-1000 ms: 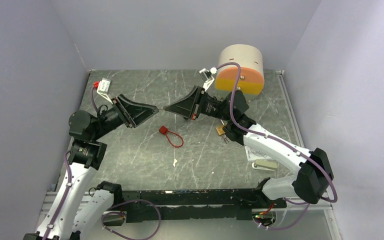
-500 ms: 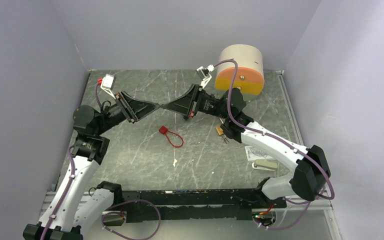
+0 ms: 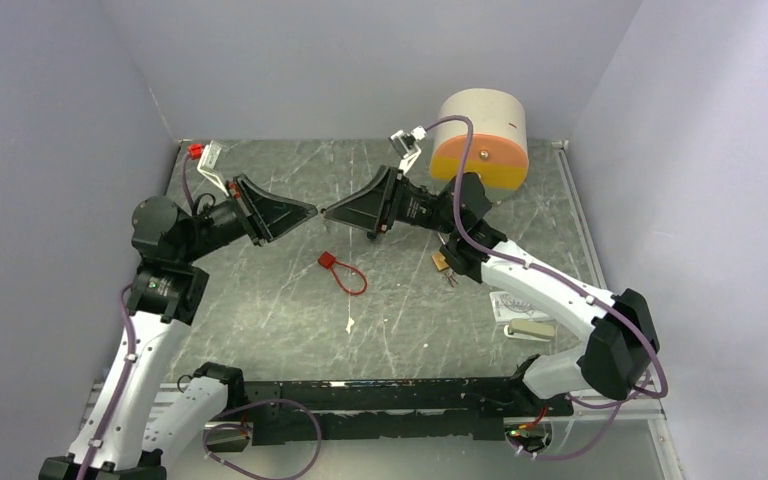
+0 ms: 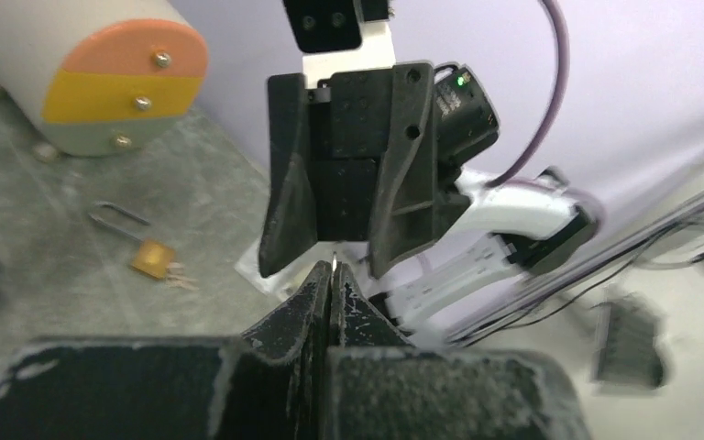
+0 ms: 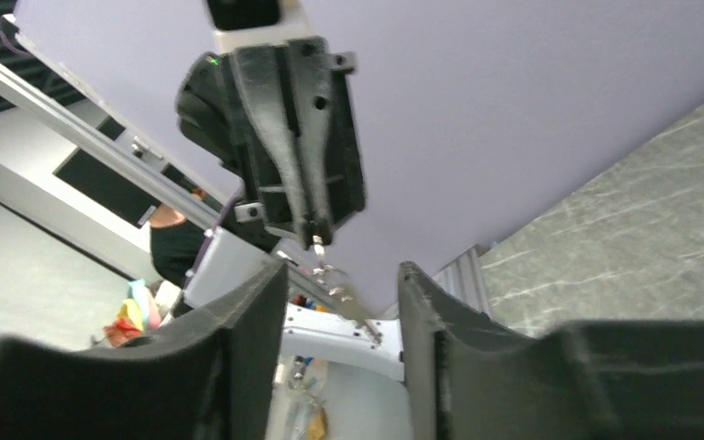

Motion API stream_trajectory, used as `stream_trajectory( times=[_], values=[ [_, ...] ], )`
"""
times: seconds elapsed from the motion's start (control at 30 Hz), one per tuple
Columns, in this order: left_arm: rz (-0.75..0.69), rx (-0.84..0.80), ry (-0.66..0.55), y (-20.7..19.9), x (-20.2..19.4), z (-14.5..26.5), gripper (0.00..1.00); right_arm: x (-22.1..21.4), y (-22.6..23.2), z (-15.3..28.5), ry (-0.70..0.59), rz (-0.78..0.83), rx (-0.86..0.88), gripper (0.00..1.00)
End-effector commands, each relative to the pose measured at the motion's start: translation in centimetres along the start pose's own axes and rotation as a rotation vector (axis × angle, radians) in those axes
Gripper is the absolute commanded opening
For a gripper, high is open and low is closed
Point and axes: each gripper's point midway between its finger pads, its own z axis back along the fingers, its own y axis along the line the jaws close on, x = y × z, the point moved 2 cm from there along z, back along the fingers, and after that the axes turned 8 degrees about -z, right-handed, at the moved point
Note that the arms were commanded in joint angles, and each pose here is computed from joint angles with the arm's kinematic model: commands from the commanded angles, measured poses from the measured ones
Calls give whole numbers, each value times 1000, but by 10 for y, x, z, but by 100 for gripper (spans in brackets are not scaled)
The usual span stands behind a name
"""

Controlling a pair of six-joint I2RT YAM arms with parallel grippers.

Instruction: Unlock with the key

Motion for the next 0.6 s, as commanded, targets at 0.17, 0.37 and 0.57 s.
stream_trajectory(
  times=[0.17, 0.37, 0.57],
  values=[
    [-709, -187, 149, -39, 4, 20, 3, 19, 48, 11, 18, 95, 84, 70],
    [-956, -344, 197, -48, 5, 20, 3, 9, 73, 10, 161, 105, 176, 70],
    [-1076, -480, 175, -60, 9, 18, 2, -9, 85, 5, 303, 67, 266, 70]
  ],
)
